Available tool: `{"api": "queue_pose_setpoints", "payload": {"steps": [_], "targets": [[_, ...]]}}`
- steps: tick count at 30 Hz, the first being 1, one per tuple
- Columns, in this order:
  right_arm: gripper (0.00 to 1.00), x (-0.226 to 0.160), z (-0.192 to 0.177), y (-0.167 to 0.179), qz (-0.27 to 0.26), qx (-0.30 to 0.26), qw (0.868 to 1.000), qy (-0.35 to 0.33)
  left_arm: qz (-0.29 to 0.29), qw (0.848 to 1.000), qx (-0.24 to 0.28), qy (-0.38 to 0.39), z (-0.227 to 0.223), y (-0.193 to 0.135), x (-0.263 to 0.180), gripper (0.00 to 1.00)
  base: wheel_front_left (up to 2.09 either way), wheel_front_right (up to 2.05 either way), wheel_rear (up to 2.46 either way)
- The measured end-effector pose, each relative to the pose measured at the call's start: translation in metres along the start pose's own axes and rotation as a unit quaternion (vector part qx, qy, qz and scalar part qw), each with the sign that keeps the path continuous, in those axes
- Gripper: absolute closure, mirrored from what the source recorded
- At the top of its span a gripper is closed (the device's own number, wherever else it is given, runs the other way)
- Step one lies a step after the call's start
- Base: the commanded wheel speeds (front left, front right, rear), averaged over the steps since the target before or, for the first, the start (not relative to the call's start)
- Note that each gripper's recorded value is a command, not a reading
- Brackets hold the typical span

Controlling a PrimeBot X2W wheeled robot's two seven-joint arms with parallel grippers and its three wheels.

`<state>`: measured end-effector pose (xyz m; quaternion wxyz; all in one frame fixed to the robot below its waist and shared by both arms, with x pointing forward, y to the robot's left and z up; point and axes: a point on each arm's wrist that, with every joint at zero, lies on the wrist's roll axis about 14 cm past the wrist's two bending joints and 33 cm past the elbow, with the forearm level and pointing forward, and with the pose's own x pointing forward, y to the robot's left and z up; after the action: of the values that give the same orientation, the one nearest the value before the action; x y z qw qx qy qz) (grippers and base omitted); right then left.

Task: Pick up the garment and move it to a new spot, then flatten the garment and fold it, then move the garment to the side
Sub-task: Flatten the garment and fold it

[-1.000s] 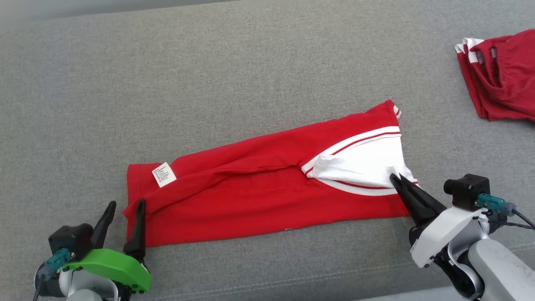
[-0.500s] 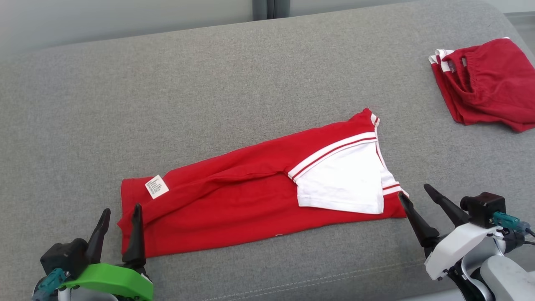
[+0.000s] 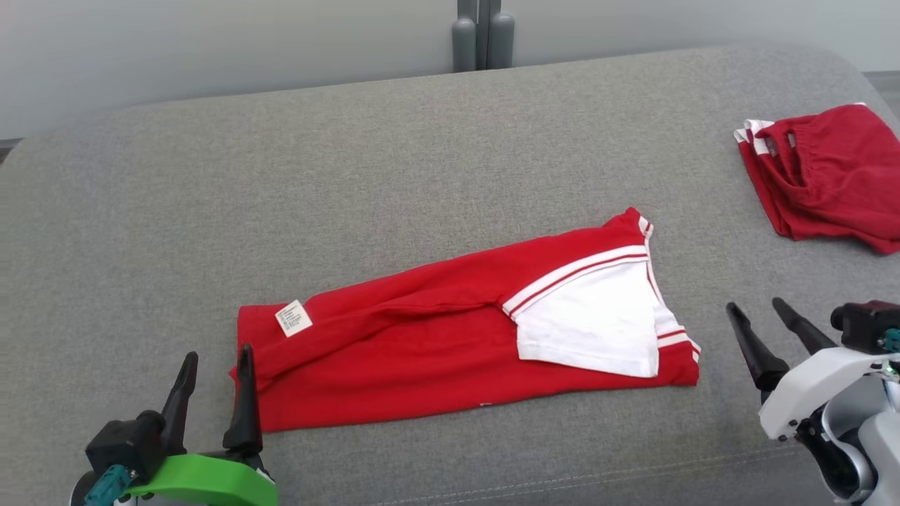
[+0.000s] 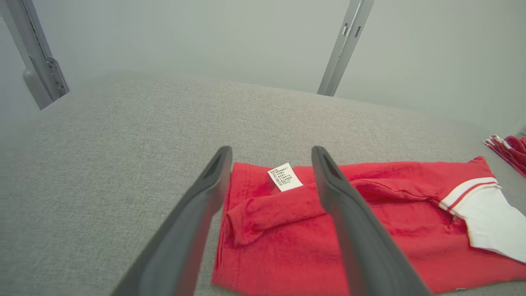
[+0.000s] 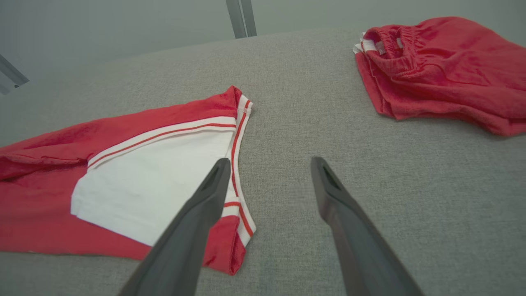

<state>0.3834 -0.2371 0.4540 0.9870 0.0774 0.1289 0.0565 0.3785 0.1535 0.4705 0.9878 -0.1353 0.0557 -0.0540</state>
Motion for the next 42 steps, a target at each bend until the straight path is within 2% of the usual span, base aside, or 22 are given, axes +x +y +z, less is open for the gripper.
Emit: {"api": "queue_pose_setpoints", "payload": {"steps": [4, 8, 17, 25, 42], "targets": [[0.0, 0.01, 0.013, -0.008, -0.008, -0.01, 1.0, 0.009, 0.016, 1.0, -0.001, -0.012, 0.006, 0.005, -0.01, 0.0, 0.0, 0.0, 0.0], [0.0, 0.024, 0.018, 0.002, 0.004, -0.001, 1.0, 0.03, 0.024, 0.999, -0.006, -0.03, 0.015, 0.006, -0.018, 0.0, 0.0, 0.0, 0.0], [0.0, 0.055, -0.003, 0.028, 0.031, 0.035, 0.992, 0.116, 0.06, 0.997, 0.0, -0.048, 0.025, 0.025, -0.037, 0.0, 0.0, 0.0, 0.0], [0.0, 0.078, -0.037, 0.047, 0.044, 0.063, 0.979, 0.187, 0.1, 0.993, 0.008, -0.059, 0.031, 0.046, -0.052, 0.0, 0.0, 0.0, 0.0], [0.0, 0.096, -0.065, 0.059, 0.042, 0.065, 0.964, 0.256, 0.13, 0.99, 0.009, -0.057, 0.029, 0.06, -0.061, 0.0, 0.0, 0.0, 0.0]]}}
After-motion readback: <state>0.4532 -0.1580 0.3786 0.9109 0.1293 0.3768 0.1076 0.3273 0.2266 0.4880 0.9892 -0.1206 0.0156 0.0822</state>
